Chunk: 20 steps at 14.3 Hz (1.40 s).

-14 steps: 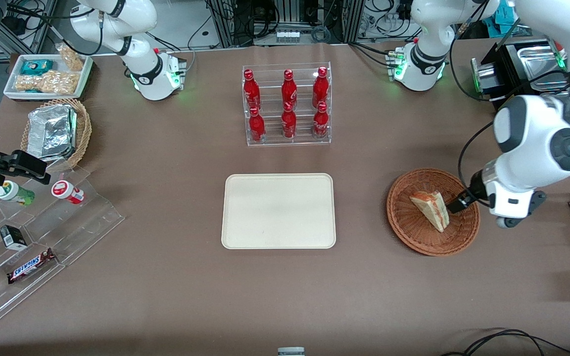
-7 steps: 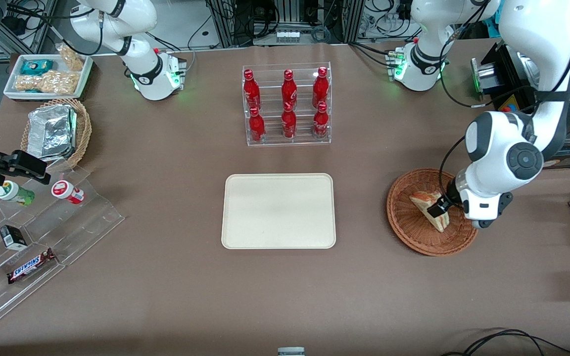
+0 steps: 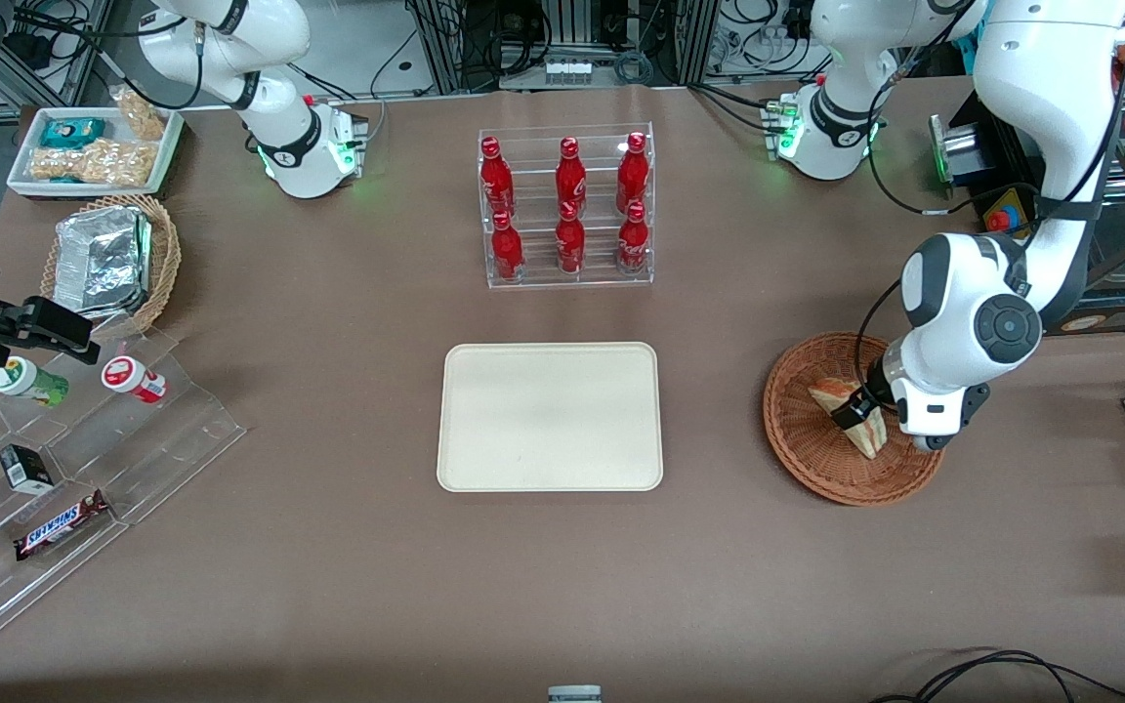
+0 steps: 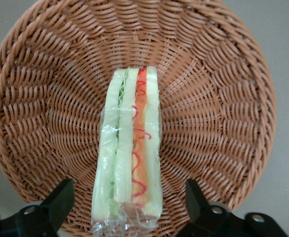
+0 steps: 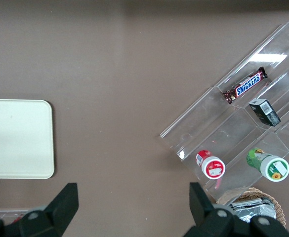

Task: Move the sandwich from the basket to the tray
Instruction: 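Lower the left gripper and close it on the wrapped sandwich, then lift the sandwich and carry it over the cream tray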

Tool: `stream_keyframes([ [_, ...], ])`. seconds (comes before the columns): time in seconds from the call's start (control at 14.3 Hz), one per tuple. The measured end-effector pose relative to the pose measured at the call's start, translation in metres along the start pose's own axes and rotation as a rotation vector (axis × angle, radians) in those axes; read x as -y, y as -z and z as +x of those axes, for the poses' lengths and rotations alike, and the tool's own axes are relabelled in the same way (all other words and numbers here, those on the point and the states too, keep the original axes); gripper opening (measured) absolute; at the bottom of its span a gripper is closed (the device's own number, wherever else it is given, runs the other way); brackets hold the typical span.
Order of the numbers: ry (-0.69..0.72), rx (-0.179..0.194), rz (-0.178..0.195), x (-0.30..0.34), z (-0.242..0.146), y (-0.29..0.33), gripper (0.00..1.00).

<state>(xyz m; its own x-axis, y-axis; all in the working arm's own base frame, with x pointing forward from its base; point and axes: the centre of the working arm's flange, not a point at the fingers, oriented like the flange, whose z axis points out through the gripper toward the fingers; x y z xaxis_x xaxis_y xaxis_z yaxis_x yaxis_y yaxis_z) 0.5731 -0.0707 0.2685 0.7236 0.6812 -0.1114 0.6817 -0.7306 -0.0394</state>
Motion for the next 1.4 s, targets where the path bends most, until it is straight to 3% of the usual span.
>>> stream_keyframes([
  [0.21, 0.016, 0.002, 0.001, 0.001, 0.004, -0.002, 0.59],
  [0.56, 0.053, -0.016, -0.022, -0.005, 0.010, 0.012, 0.18],
  [0.91, 0.008, 0.012, 0.019, -0.027, 0.002, 0.079, 0.15],
  [1.12, -0.086, 0.007, 0.021, -0.075, -0.050, 0.124, 0.14],
  [1.4, -0.233, -0.006, 0.022, -0.127, -0.138, 0.124, 0.13],
])
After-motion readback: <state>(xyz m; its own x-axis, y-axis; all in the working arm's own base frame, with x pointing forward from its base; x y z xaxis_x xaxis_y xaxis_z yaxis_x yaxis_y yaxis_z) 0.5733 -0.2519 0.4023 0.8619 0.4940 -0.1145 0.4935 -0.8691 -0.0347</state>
